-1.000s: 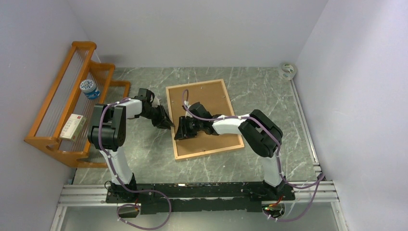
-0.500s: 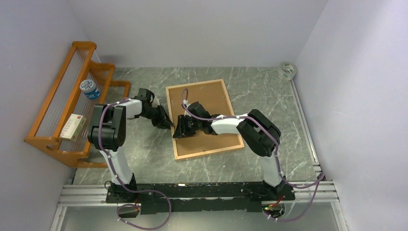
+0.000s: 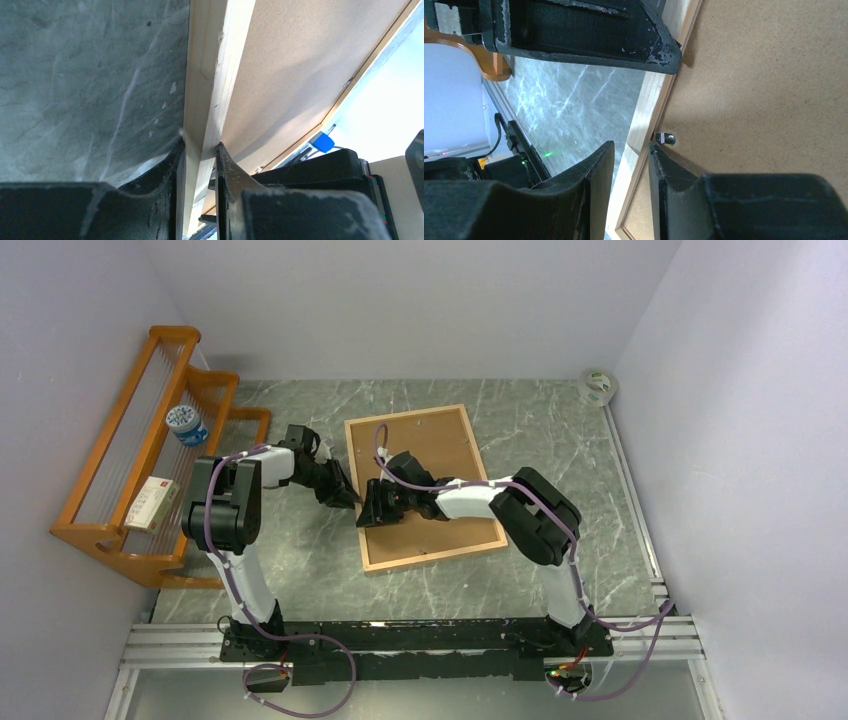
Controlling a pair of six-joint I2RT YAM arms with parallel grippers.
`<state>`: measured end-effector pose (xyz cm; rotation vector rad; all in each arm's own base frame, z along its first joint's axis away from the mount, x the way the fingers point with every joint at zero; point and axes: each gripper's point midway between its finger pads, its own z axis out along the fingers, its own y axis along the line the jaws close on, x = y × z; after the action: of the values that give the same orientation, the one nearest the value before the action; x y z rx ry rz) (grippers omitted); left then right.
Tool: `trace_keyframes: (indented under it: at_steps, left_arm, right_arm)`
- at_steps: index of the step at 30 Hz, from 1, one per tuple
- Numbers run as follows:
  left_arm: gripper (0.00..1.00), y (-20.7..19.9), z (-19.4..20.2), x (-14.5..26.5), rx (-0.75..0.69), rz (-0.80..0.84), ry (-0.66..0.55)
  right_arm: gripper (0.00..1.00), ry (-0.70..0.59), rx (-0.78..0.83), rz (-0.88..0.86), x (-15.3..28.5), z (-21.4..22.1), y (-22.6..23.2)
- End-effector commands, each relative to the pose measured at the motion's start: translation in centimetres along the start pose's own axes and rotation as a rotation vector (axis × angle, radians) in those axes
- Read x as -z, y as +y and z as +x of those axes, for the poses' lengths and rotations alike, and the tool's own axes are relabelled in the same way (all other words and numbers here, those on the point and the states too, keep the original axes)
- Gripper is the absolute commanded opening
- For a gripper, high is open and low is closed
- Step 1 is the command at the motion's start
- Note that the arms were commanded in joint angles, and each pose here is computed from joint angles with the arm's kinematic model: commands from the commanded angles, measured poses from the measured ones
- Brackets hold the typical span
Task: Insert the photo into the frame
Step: Install the photo frame at the center of the board.
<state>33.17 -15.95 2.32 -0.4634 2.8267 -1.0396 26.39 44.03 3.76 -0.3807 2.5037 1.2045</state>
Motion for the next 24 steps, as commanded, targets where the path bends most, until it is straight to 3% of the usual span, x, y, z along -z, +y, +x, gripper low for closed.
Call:
trace_keyframes:
  at_steps: [1, 5, 13, 24]
  left_arm:
    - [0.07, 0.6, 1.9, -0.2, 0.045, -0.038, 0.065]
    - [0.16, -0.3, 0.8, 0.5, 0.031, -0.029, 0.039]
    - [0.50, -1.8, -2.2, 2.3, 0.008, 0.008, -0.040]
    - [0.71, -2.1, -8.2, 3.3, 0.001, 0.037, -0.142]
  right_arm:
    - [0.36, -0.093, 0.074, 0.045, 0.1, -1.3, -0.6]
    - [0.40, -0.165, 0.122, -0.009, 3.0, -2.6, 1.8]
    - [0.41, -0.289, 0.098, 0.067, 5.9, -7.0, 1.3]
    - [0.41, -0.321, 0.025, 0.145, 6.4, -12.6, -2.8]
